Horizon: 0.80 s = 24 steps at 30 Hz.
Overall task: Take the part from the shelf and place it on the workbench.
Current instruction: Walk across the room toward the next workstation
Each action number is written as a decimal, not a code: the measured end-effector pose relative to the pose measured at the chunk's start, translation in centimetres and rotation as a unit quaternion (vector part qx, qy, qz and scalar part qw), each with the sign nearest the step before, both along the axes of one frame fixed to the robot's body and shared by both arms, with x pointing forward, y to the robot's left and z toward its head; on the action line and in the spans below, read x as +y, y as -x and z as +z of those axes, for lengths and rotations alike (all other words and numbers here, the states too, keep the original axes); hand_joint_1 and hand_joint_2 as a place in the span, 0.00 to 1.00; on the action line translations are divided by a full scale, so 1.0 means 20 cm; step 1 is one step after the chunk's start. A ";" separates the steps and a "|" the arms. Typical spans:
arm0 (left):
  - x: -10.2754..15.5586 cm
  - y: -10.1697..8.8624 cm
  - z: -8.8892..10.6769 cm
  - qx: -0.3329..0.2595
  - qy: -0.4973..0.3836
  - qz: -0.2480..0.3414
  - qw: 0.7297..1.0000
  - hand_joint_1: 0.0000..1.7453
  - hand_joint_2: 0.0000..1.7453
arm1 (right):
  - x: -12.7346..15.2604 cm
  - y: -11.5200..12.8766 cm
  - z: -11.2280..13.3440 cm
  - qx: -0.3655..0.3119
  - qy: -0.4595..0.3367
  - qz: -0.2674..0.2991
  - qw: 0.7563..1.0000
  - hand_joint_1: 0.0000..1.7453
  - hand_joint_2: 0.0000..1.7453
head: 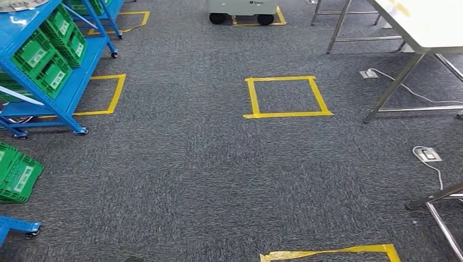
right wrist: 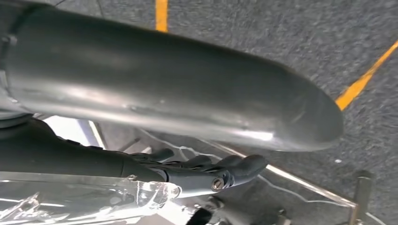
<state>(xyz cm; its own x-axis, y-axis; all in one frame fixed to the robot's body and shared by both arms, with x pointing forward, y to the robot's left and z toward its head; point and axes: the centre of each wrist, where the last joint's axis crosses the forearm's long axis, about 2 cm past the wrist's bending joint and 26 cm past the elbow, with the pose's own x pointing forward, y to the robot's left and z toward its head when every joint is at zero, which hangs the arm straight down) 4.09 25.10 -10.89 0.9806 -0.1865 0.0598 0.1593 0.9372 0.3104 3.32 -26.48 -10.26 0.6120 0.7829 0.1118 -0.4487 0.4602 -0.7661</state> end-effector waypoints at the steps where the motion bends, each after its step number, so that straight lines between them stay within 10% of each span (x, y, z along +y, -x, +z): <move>1: 0.00 0.00 0.00 -0.001 0.000 0.001 1.000 0.00 0.00 | 0.02 0.00 0.00 -0.002 -0.005 -0.004 1.000 0.00 0.00; 24: -0.08 -0.01 0.03 -0.059 -0.196 -0.071 0.976 0.00 0.00 | 0.16 0.06 0.03 0.007 -0.007 -0.082 0.997 0.00 0.00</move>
<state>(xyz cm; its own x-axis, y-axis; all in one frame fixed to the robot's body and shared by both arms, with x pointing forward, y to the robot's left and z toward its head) 4.28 23.50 -10.20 0.9339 -0.3513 0.0671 0.2206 0.7135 0.6650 2.20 -23.19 -9.75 0.7330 0.6709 0.1123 -0.3770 0.5381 -0.7539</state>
